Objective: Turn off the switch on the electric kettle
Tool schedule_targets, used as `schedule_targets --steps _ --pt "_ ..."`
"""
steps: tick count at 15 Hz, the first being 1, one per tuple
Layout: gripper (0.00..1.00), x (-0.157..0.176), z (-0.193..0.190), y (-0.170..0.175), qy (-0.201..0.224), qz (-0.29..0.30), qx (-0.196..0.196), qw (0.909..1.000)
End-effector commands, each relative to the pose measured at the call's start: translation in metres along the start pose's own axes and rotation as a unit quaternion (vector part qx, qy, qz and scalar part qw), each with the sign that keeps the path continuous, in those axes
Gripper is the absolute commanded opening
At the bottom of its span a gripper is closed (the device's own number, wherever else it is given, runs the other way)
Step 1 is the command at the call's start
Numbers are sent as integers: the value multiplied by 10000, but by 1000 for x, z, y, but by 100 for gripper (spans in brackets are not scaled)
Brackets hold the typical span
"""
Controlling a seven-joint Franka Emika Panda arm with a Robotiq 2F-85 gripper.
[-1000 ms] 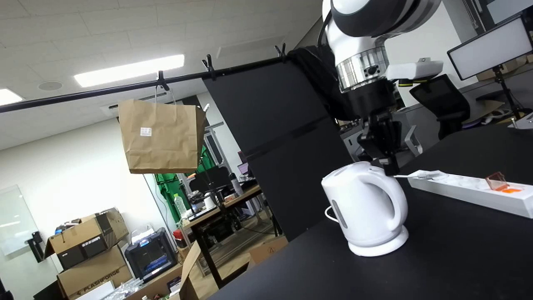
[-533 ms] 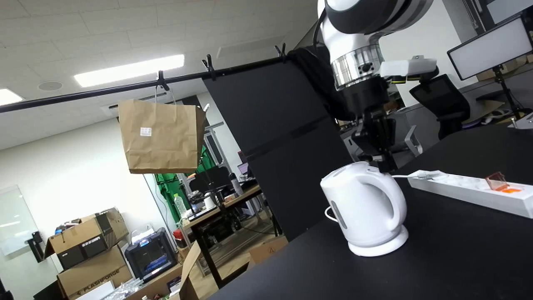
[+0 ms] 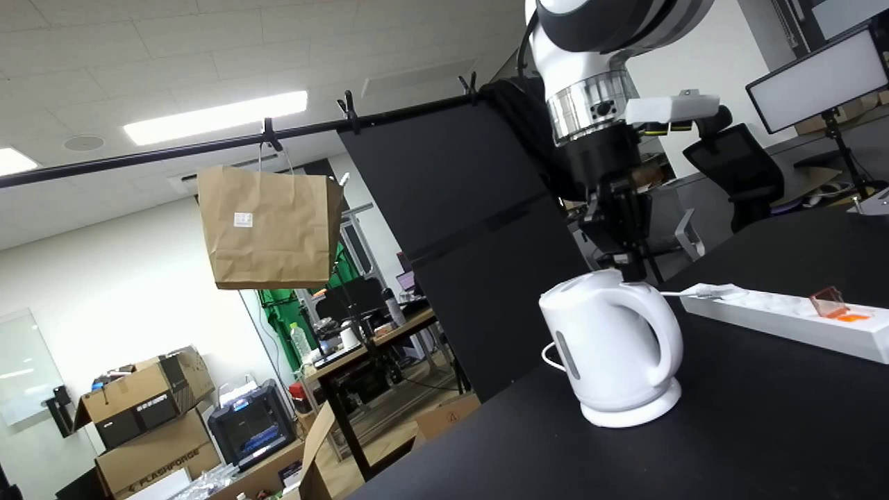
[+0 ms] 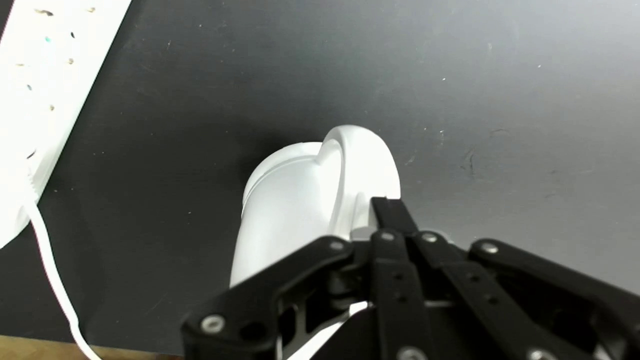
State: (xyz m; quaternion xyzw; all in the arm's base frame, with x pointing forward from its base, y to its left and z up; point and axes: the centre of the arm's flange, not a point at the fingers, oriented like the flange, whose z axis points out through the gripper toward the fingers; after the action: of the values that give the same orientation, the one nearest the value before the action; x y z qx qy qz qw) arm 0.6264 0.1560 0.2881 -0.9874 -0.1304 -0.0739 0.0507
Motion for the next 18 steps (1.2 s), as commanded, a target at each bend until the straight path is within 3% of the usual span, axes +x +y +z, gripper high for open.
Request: schedule_targets --steps 1,18 --pt "0 5 -9 -1 -29 114 -5 9999" --pt "0 1 5 3 -242 173 11 9996"
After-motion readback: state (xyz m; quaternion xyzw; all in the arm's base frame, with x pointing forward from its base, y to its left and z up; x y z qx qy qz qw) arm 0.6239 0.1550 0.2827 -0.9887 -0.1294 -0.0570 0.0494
